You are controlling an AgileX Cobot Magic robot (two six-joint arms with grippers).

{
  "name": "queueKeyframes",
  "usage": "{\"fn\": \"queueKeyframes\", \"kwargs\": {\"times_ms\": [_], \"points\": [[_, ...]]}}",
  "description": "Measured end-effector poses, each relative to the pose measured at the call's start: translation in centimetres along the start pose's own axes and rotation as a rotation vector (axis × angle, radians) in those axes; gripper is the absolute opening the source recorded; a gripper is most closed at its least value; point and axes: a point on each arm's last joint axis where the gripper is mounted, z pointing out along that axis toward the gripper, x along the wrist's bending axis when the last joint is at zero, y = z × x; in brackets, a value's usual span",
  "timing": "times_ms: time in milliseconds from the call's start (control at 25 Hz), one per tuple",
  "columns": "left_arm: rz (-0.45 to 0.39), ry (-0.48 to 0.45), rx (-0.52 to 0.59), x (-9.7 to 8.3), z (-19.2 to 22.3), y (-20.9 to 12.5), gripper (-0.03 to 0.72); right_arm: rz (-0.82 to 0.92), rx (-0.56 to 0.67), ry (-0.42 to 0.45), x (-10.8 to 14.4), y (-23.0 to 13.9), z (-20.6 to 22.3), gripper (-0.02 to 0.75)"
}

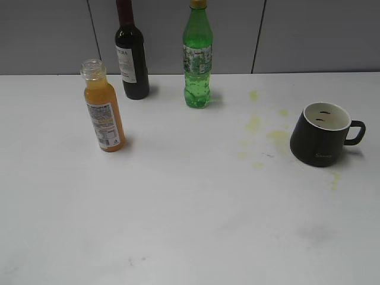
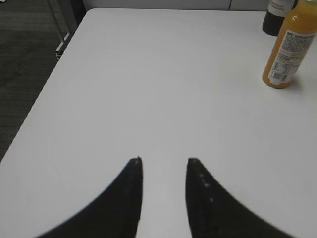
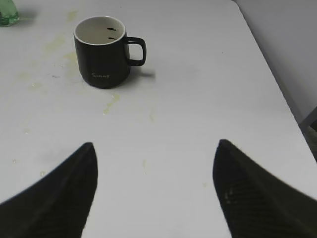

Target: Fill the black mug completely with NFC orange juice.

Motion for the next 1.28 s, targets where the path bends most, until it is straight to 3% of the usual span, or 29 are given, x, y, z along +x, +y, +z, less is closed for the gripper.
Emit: {"fn": "queueKeyframes", "kwargs": {"times_ms": [360,520,640,1040,1280], "points": [[0.0,0.0,0.0,0.0,0.0,0.0,0.239,0.009,0.0,0.0,0.0,0.0,0.0,0.559],[0.0,0.0,0.0,0.0,0.0,0.0,0.239,0.02,-0.078,0.009,0.1,1.2,-0.4,0.65],[0.0,0.0,0.0,0.0,0.0,0.0,0.239,0.024,-0.142,0.018,0.2,2.6,0.3,0.666],[0.0,0.0,0.0,0.0,0.0,0.0,0.239,-0.044,-0.262,0.009,0.4,6.6,6.7,0.67],[0.0,0.0,0.0,0.0,0.0,0.0,0.239,-0.055,-0.287,0.05,1.0,5.1,12.5,0.67]]}}
